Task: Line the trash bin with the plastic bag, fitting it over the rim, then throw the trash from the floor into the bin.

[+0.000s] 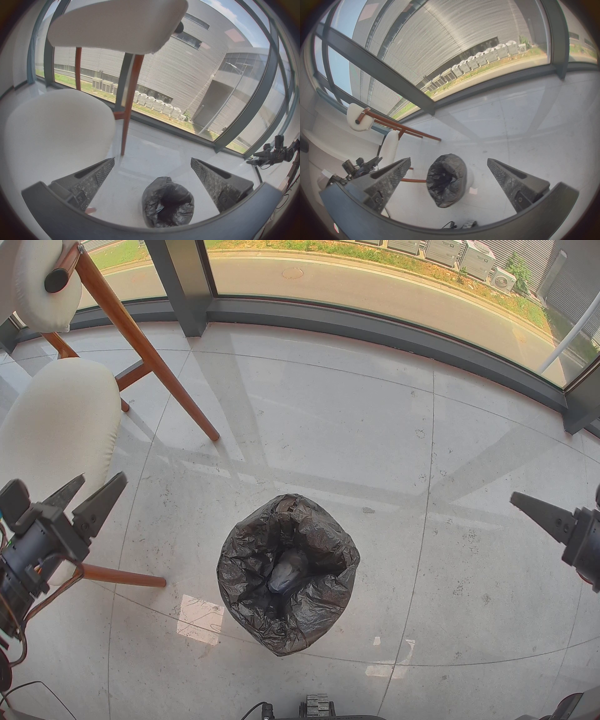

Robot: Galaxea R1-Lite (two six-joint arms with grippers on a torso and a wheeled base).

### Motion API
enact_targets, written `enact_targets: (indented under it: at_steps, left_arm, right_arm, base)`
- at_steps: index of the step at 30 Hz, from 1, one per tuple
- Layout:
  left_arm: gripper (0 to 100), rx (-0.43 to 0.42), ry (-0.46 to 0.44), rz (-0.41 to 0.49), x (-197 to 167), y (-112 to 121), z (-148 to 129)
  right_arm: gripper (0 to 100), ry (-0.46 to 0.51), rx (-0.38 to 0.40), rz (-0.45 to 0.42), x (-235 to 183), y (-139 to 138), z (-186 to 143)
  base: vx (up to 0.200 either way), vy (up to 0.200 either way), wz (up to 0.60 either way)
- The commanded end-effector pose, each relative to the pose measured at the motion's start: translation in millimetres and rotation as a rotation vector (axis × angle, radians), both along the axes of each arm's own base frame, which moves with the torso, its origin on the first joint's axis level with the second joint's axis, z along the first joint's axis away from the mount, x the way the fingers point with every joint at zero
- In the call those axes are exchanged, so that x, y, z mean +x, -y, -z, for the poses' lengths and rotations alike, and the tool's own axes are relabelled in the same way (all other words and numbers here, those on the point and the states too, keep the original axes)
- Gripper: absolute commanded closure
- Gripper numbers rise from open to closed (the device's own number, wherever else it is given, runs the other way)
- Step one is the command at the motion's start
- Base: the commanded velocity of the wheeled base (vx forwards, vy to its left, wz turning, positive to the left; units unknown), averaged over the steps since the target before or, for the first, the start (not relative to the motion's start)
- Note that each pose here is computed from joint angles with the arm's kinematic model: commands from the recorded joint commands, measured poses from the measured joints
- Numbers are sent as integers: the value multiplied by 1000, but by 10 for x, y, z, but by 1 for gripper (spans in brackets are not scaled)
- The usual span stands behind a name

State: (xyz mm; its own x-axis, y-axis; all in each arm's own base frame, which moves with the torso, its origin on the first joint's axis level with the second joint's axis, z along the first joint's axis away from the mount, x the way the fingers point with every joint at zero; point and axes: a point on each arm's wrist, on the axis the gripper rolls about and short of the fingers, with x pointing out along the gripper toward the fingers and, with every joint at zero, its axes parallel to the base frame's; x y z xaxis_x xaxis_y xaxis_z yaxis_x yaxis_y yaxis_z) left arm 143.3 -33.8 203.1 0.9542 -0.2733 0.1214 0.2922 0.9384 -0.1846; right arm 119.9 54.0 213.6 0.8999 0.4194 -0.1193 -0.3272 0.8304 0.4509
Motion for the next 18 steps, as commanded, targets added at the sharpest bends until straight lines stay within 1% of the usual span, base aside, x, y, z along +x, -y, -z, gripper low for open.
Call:
enact_targets:
  at_steps: [1,4,5,7,8,9,11,13,14,16,17,18]
  left_arm:
    - [0,4,52,-115,-548,-154,5]
    - [0,2,46,-147,-727,-203,18]
    - [0,-1,38,-169,-848,-235,50]
    - [0,-7,36,-196,-988,-272,89]
    - [0,-7,34,-201,-1006,-277,97]
    - [0,-16,45,-231,-1133,-312,132]
    - [0,-19,58,-277,-1277,-348,181]
    - [0,-18,57,-280,-1284,-350,187]
    - [0,-14,66,-318,-1461,-367,299]
    - [0,-7,76,-288,-1585,-363,407]
    - [0,-1,80,-250,-1660,-358,475]
    - [0,0,79,-244,-1672,-357,488]
  right_arm:
    - [0,134,-24,180,-461,365,130]
    - [0,184,-47,213,-607,425,185]
    - [0,226,-66,220,-720,452,229]
    - [0,270,-96,232,-828,475,278]
    - [0,275,-103,235,-841,477,285]
    - [0,304,-133,255,-902,491,322]
    - [0,331,-165,276,-961,503,373]
    - [0,332,-167,278,-966,503,377]
    - [0,355,-203,307,-1051,515,495]
    - [0,367,-230,305,-1106,516,610]
    - [0,375,-242,298,-1139,516,687]
    - [0,379,-242,295,-1148,516,700]
  base:
    - [0,0,0]
    - [0,0,0]
    - [0,0,0]
    - [0,0,0]
    - [0,0,0]
    - [0,0,0]
    - [0,0,0]
    - [0,0,0]
    - [0,0,0]
    - [0,0,0]
    - [0,0,0]
    - [0,0,0]
